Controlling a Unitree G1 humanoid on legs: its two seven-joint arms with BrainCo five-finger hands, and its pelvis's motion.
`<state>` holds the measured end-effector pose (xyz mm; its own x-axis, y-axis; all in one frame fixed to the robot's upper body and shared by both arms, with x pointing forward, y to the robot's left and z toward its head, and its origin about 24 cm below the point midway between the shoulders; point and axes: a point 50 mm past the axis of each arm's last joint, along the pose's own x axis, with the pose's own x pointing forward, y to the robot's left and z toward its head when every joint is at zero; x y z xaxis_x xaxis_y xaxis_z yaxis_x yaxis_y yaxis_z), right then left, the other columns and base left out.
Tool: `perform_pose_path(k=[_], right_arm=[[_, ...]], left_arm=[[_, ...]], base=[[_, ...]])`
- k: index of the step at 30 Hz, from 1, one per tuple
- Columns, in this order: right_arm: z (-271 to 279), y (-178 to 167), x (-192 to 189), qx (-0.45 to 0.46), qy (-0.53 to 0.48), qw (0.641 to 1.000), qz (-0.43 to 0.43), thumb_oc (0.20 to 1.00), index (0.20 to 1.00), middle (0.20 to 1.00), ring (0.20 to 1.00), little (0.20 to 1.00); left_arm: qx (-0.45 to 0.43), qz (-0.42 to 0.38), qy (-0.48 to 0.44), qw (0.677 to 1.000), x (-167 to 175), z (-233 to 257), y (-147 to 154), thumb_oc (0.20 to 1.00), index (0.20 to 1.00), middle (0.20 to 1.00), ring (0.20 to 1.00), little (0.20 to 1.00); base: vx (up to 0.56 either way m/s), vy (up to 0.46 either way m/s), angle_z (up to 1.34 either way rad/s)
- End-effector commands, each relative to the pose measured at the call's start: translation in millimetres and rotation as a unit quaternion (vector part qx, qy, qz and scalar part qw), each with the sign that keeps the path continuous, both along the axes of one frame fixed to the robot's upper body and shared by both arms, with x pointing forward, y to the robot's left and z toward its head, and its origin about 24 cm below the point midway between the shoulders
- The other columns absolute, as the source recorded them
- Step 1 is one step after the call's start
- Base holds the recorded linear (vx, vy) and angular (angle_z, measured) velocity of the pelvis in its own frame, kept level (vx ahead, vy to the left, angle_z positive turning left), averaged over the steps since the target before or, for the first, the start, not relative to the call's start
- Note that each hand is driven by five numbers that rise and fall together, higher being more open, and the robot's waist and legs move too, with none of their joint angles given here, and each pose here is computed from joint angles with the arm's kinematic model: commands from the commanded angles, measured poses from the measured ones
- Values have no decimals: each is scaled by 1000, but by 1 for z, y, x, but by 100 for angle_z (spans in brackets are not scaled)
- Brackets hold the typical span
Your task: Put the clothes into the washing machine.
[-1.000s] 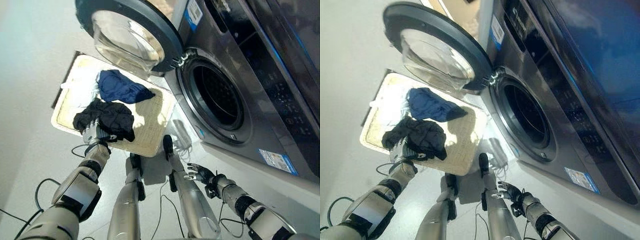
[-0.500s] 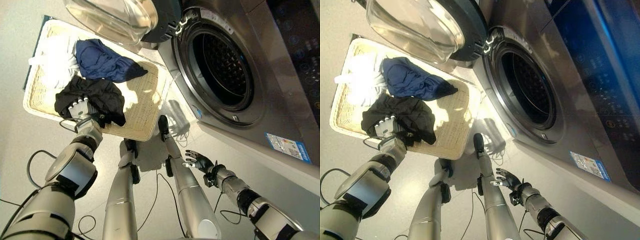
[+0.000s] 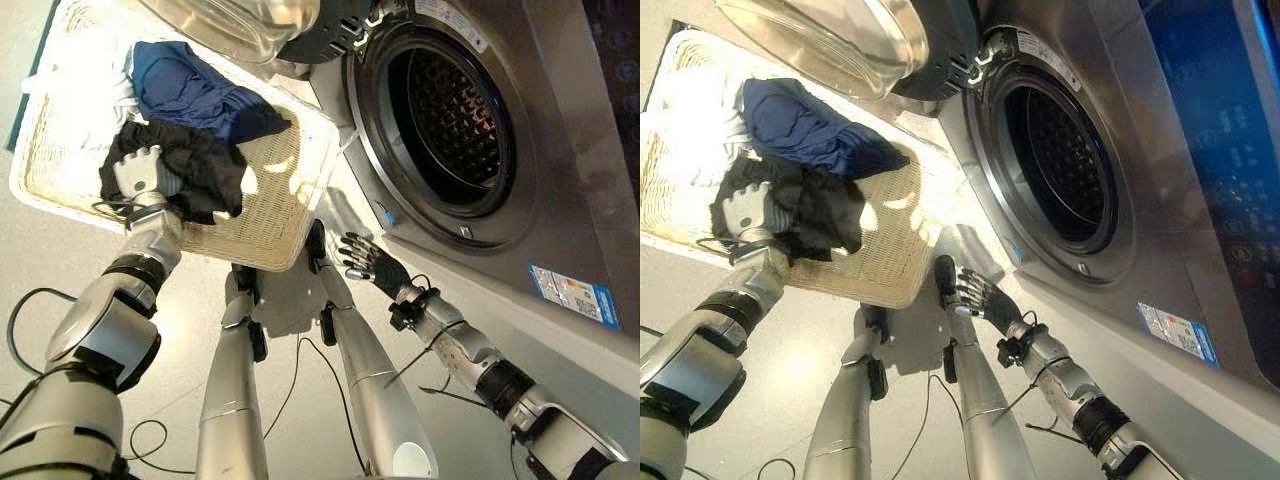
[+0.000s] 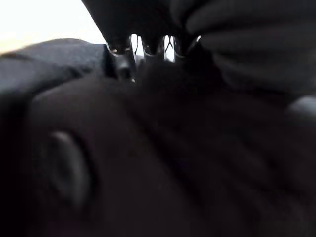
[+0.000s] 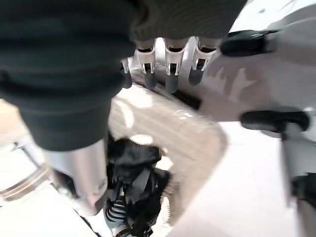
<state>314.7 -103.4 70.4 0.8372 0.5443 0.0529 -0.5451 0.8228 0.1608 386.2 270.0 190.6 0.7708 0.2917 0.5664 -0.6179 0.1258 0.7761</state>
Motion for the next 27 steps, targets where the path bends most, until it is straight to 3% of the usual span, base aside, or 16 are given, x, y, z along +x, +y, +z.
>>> perform_pose_path(k=[1,7,11,19,20,22,27], right_arm=[[24,-9,-5,61,-52,997,-19,1000,1000,1000,1000,1000],[56,-4,-3,84,-108,990,-32,1000,1000,1000,1000,1000],[67,1,1,52,-142,988,-30,1000,1000,1000,1000,1000],[75,4,12,-3,-160,986,-44,1000,1000,1000,1000,1000],[77,9,16,-39,-172,983,-56,1000,1000,1000,1000,1000],[77,10,16,-52,-177,981,-60,1000,1000,1000,1000,1000],[78,18,17,-105,-193,974,-48,1000,1000,1000,1000,1000]], left_arm=[[-14,-73,-152,986,-7,35,-20,200,200,200,200,200],[-9,-125,-209,970,-23,25,-36,200,200,200,200,200],[-12,-155,-218,963,-32,22,-39,200,200,200,200,200],[-106,-255,-182,944,-52,16,-46,200,200,200,200,200],[-188,-329,-165,910,-64,17,-58,200,200,200,200,200],[-204,-348,-162,901,-66,17,-62,200,200,200,200,200],[-268,-509,-103,811,-94,21,-100,200,200,200,200,200]], base=[[-38,-72,2],[-41,-78,10],[-40,-46,20],[-20,-48,21],[-5,-40,11],[-9,-36,12],[-12,-34,17]])
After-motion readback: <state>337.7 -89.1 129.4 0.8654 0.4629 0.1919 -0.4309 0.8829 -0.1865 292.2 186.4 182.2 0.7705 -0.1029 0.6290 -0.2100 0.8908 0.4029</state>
